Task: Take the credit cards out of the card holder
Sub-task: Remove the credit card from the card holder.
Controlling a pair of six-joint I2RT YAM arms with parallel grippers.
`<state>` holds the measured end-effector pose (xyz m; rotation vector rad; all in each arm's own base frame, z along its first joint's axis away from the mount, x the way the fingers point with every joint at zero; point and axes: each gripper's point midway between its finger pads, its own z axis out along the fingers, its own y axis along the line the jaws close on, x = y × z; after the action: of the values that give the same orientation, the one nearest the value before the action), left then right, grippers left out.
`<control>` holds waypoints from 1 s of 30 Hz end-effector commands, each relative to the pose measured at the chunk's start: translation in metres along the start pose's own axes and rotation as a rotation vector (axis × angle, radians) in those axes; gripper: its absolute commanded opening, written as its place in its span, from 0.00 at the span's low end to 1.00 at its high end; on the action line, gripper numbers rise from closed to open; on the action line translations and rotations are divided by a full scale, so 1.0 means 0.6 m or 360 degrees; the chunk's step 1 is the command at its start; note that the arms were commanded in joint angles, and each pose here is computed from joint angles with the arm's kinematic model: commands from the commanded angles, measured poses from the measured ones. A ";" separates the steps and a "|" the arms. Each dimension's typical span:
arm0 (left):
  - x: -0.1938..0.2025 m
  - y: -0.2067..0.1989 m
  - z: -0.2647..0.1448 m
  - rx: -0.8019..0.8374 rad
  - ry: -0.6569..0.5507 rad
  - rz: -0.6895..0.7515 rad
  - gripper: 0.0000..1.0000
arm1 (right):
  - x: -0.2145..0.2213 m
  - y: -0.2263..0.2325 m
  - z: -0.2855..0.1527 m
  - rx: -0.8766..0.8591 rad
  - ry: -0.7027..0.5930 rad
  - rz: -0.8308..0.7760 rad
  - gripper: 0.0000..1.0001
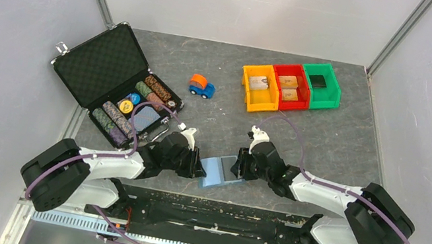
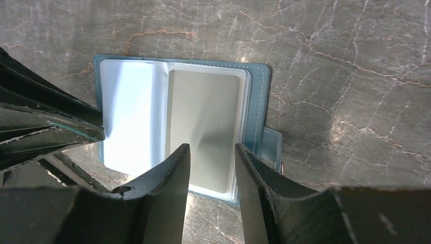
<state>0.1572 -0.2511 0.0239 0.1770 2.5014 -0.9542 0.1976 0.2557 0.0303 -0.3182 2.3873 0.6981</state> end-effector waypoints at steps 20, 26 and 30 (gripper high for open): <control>0.002 -0.006 0.003 0.0023 0.0010 -0.0035 0.31 | -0.025 0.039 0.002 -0.0160 -0.0043 -0.0024 0.39; 0.002 -0.006 0.002 0.0027 0.0010 -0.0034 0.31 | -0.023 0.042 0.005 -0.0177 -0.0034 -0.0007 0.39; 0.003 -0.005 0.001 0.0027 0.0008 -0.0034 0.32 | -0.030 0.031 0.003 -0.0117 -0.0055 -0.0028 0.39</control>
<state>0.1572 -0.2513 0.0235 0.1776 2.5017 -0.9554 0.1942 0.2651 0.0326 -0.3615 2.3851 0.7593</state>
